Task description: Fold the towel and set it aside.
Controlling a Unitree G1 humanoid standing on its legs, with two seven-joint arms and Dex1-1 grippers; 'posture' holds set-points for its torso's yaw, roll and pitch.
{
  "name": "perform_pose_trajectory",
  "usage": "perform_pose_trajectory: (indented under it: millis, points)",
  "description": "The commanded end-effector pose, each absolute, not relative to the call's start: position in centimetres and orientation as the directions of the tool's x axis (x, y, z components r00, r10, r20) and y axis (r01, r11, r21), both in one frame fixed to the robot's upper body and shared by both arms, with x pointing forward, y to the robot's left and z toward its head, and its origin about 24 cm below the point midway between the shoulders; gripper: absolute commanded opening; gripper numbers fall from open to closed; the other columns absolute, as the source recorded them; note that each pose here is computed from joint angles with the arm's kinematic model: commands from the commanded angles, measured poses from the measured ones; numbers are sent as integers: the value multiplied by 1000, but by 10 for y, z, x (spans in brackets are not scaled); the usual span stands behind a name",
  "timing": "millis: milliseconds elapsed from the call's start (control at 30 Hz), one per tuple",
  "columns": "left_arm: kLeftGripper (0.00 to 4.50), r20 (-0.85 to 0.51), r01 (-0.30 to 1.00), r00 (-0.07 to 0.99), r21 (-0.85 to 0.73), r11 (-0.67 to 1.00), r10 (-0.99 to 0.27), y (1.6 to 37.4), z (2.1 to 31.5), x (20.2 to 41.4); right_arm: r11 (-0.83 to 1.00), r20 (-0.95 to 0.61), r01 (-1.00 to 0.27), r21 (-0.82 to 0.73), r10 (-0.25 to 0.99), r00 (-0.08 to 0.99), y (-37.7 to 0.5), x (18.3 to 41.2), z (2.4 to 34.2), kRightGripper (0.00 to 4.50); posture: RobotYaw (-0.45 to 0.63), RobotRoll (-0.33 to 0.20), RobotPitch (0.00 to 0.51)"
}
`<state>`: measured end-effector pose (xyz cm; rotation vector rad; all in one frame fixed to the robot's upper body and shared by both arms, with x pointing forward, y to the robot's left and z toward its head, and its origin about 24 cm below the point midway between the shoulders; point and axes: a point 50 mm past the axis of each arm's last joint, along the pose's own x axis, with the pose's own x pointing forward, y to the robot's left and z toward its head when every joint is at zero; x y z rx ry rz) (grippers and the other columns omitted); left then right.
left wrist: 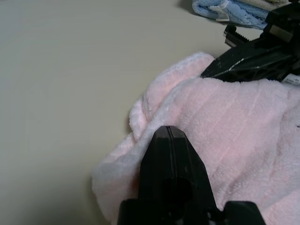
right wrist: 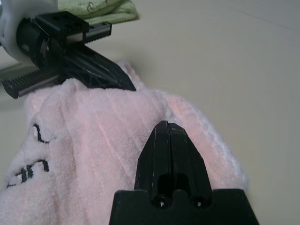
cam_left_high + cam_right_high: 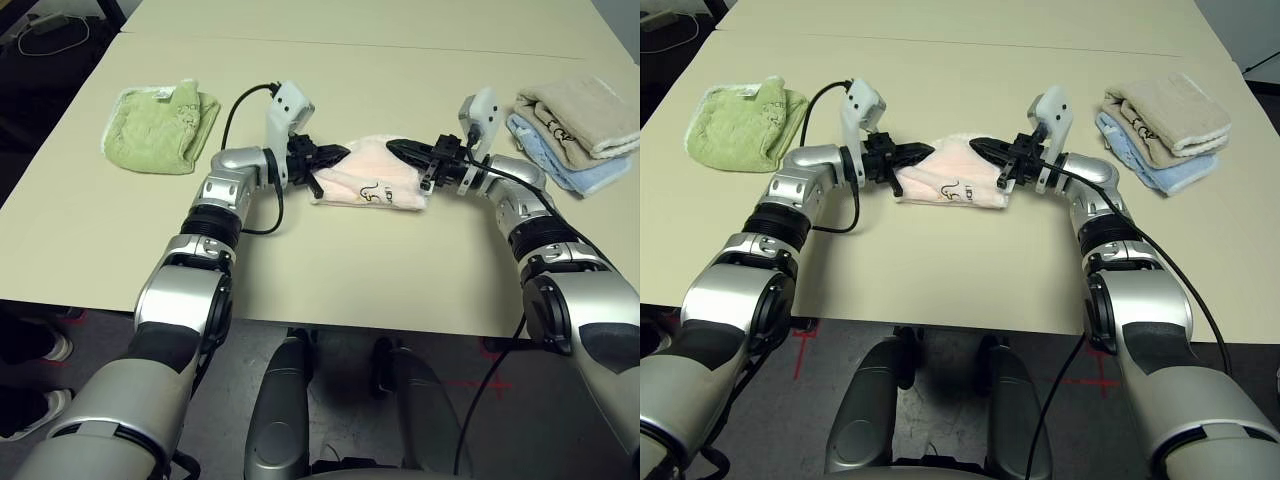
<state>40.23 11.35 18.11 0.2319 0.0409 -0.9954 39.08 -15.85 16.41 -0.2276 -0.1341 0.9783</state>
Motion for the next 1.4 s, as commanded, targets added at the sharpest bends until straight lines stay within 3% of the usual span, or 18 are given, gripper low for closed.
perform_pose_trajectory:
  millis: [33,600,900,1167,1367,1400]
  points:
    - [18,-218,826,564,149,544,-796,110,161,403,564,-82,-808,-171,809,582,-161,386,132,0,119,0,265]
    - [18,-306,829,559,177,531,-771,144,149,398,625,-117,-765,-153,758,642,-176,383,117,0,123,0,258]
    - [18,-120,777,611,278,564,-783,149,184,403,570,155,-802,-177,821,549,-173,386,164,0,118,0,252]
    - [18,54,763,577,321,561,-815,149,221,395,574,295,-798,-182,806,513,-192,381,193,0,114,0,242]
    - [2090,-13,823,508,301,481,-861,163,215,374,512,255,-838,-192,850,461,-209,365,193,0,112,0,239]
    - [2561,-26,829,504,296,475,-863,166,213,370,500,236,-843,-198,859,454,-211,362,191,508,111,0,239]
